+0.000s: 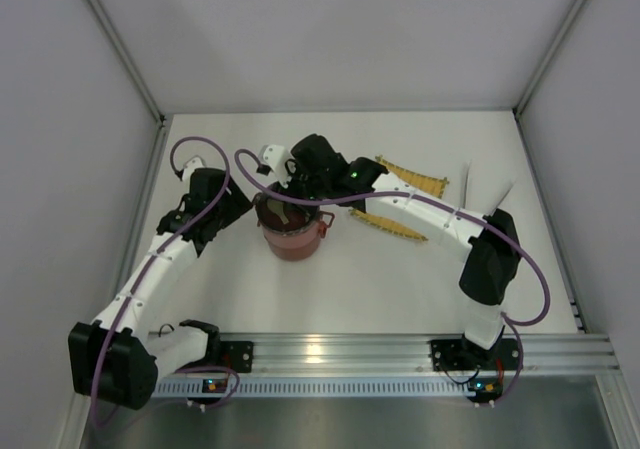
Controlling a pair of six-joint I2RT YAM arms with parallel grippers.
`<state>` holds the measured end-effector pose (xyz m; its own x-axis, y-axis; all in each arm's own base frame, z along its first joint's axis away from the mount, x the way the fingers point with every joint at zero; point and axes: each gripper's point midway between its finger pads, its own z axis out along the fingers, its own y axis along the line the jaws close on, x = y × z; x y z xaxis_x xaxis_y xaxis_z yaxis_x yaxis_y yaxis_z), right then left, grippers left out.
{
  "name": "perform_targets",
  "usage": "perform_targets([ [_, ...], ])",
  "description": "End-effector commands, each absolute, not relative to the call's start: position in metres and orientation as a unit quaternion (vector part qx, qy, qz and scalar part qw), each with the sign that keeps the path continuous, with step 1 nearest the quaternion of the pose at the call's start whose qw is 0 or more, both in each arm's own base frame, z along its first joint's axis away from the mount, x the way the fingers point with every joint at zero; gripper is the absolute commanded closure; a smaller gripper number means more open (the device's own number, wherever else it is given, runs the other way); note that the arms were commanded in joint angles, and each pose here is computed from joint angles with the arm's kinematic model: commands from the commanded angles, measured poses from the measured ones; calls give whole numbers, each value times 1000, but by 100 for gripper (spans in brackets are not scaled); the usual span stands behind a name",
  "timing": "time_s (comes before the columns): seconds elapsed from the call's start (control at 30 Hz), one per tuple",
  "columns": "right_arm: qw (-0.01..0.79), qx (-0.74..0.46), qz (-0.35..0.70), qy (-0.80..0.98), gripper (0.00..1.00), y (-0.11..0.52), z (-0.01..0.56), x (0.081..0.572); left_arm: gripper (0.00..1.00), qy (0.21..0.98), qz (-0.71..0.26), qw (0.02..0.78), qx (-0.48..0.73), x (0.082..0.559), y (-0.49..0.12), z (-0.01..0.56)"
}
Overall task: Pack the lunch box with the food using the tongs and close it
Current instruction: Place the box lid in the packing box.
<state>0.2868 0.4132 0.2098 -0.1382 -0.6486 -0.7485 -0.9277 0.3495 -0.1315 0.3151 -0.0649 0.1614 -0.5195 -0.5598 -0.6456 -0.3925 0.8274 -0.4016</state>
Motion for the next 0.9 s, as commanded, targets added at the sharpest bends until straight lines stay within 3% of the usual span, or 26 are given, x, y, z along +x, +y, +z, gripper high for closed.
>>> perform_targets([
  [0.0, 316, -566, 173, 741, 83, 391, 189, 264, 29, 857, -112, 426, -266, 318, -66, 184],
  [0.87, 375, -563, 187, 712, 98, 396, 238, 268, 28, 855, -110, 435, -259, 319, -65, 198],
])
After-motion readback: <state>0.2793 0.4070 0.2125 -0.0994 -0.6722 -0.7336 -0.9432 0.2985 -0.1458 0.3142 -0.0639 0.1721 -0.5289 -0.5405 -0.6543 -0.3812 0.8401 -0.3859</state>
